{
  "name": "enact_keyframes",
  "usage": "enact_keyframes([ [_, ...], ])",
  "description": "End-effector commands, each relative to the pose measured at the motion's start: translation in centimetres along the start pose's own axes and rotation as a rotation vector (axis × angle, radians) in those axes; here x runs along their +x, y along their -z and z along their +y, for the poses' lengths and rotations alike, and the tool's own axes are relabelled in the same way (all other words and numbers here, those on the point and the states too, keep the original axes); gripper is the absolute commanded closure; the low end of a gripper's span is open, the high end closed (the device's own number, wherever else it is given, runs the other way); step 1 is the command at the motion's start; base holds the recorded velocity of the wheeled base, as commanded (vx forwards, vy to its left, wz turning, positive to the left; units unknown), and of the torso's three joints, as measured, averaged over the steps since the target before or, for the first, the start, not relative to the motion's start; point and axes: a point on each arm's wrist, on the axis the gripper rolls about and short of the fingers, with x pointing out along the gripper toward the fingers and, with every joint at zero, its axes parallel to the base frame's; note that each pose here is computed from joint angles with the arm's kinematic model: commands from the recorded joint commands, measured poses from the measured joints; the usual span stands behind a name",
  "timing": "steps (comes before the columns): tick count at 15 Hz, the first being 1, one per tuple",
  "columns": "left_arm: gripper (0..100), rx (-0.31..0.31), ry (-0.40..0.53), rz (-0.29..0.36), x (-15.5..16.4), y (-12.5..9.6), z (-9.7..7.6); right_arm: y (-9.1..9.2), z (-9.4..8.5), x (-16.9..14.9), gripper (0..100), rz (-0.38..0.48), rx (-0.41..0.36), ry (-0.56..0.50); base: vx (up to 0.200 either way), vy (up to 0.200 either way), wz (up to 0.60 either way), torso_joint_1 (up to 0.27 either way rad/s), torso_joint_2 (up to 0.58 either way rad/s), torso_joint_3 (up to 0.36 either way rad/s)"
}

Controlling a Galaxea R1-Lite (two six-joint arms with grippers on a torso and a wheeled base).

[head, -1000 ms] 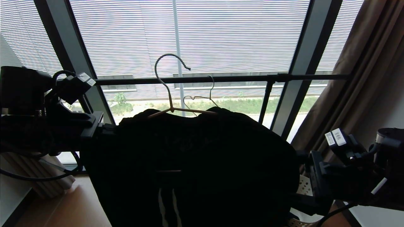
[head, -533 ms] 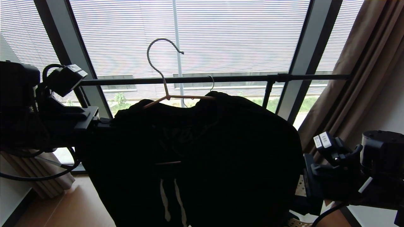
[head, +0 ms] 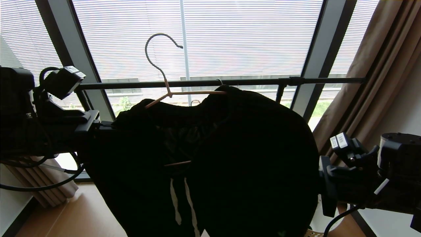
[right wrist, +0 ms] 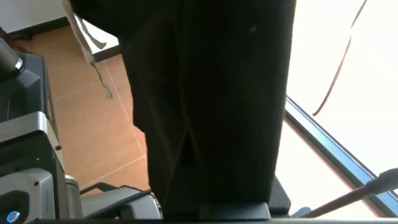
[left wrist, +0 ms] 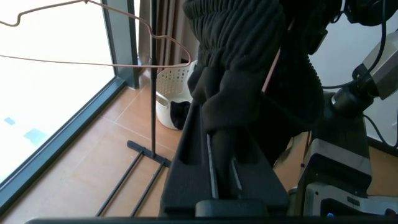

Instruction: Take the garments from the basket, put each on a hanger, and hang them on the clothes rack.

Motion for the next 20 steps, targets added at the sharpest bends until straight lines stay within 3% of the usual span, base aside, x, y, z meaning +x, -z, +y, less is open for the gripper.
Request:
enact_keyframes([
  [1,100,-0.002,-0.014,-0.002,-0.3,0.0,0.2,-0.1,-0.6,-0.5,100,-0.010,0.002,0.033,0.000,0.000,0.00,0.000,0.00,0.000],
  [11,100,0.000,-0.067,-0.015,-1.8,0.1,0.0,-0.3,-1.5,-1.3,100,-0.044,-0.016,0.065,0.000,0.000,0.00,0.000,0.00,0.000],
  [17,100,-0.001,-0.060,-0.013,-1.7,0.1,0.0,0.2,-0.7,-1.1,100,-0.026,-0.025,0.035,0.000,0.000,0.00,0.000,0.00,0.000],
  [18,100,-0.002,-0.060,-0.012,-1.7,0.1,0.0,0.4,-0.6,-1.0,0,-0.019,-0.031,0.029,0.000,0.000,0.00,0.000,0.00,0.000],
  [20,100,-0.008,-0.066,-0.011,-1.8,0.3,0.0,0.7,-0.3,-0.8,0,-0.006,-0.071,0.014,0.000,0.000,0.00,0.000,0.00,0.000],
])
